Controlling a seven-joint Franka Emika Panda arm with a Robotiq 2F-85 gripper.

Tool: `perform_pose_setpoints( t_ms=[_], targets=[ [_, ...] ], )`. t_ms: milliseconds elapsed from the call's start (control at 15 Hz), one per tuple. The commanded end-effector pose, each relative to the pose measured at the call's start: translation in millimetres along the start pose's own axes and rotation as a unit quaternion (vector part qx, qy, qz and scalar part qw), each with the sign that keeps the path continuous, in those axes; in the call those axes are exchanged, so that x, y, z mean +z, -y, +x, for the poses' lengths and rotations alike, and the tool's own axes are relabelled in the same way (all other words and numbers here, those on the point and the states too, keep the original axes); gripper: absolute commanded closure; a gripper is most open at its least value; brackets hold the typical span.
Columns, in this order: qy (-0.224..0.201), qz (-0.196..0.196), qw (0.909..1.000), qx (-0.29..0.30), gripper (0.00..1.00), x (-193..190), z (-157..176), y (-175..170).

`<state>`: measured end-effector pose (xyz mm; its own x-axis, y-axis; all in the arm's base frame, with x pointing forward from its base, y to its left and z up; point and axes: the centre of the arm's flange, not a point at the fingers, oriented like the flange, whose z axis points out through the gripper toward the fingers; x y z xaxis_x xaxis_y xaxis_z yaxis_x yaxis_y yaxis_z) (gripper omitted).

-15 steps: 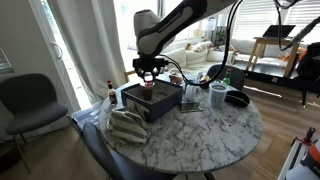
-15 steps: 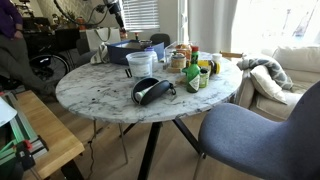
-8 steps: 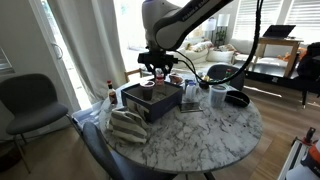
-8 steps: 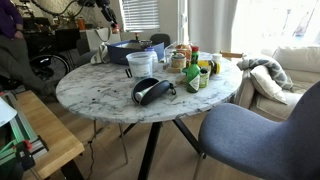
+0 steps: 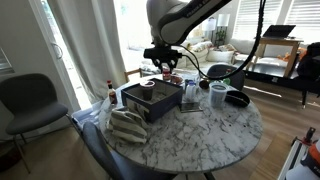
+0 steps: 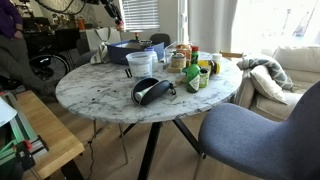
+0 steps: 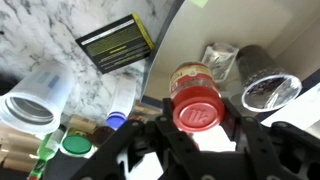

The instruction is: Remove the small container with the red lid from the box and put it on top of the bottle with the blue lid

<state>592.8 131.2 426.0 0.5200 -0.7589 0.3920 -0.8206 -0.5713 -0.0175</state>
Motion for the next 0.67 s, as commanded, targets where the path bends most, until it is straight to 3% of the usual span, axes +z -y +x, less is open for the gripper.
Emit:
perform_pose_setpoints(
  t_ms=[0, 133, 267, 333, 600],
  targets=[
    [-0.009, -0.039, 0.9971, 0.065, 0.76, -23.6, 48.4, -78.0],
    [0.004, -0.047, 0.9932, 0.106, 0.76, -25.1, 76.4, -119.8],
    [0.017, -0.018, 0.9893, 0.144, 0.76, -17.7, 98.0, -143.3],
    [0.002, -0.039, 0.9926, 0.115, 0.51, -23.4, 94.1, -108.6],
    [0.008, -0.029, 0.9895, 0.141, 0.51, -21.6, 106.5, -134.4]
  ],
)
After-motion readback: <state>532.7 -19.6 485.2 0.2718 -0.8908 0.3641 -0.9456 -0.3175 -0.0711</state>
